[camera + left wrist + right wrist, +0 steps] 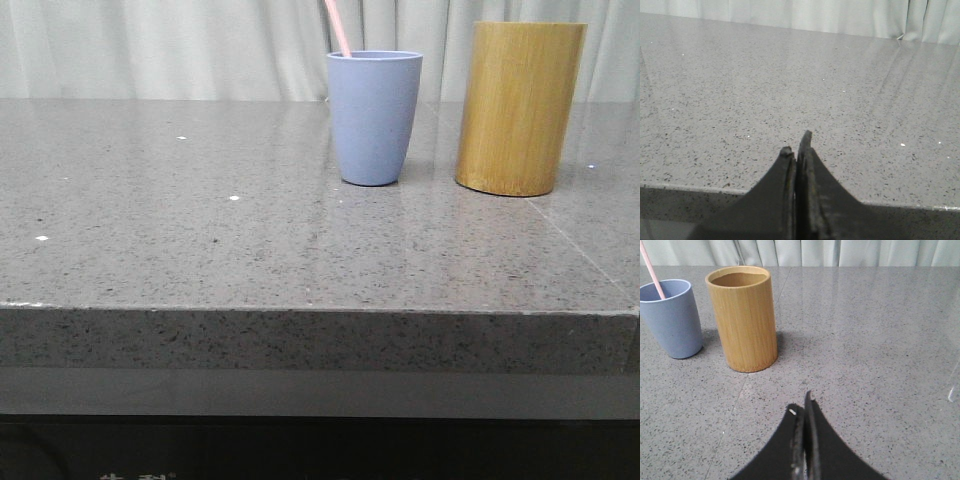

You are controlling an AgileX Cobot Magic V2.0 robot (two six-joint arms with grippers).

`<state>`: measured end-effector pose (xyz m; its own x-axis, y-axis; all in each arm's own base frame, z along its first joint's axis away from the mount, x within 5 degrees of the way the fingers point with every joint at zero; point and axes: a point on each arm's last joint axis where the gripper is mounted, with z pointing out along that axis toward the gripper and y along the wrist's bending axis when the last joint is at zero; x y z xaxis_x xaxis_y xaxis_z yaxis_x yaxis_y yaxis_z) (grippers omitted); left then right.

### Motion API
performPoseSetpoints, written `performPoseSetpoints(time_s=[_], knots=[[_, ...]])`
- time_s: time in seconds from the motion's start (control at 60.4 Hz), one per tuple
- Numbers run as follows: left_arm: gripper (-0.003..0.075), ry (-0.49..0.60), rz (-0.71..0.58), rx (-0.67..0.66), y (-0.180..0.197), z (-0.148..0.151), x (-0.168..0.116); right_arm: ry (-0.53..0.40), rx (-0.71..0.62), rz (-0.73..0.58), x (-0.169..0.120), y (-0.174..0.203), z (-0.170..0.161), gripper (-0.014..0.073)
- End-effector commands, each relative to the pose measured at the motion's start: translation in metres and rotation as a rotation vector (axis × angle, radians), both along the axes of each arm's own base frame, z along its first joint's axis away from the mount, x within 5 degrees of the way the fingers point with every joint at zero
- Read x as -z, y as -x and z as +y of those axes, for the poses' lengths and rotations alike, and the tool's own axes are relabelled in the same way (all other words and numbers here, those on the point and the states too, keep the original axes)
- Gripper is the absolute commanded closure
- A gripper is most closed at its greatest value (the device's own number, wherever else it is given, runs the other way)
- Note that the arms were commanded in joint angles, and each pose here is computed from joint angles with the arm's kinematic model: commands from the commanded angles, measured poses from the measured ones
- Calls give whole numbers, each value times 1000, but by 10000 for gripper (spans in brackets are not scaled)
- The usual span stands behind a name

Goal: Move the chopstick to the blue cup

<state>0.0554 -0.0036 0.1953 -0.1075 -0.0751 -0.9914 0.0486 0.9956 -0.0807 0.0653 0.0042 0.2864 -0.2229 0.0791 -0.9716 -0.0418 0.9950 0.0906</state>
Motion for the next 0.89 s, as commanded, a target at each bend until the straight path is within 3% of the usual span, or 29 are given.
performPoseSetpoints(time_s=[0.0, 0.679, 0.877], knots=[[739, 25, -103, -10, 1, 1, -7, 2, 2, -100, -16, -1, 0, 663], [739, 25, -103, -10, 1, 1, -7, 2, 3, -100, -16, -1, 0, 663], [739, 25, -103, -10, 1, 1, -7, 63, 3, -156, -1, -8, -1, 663]])
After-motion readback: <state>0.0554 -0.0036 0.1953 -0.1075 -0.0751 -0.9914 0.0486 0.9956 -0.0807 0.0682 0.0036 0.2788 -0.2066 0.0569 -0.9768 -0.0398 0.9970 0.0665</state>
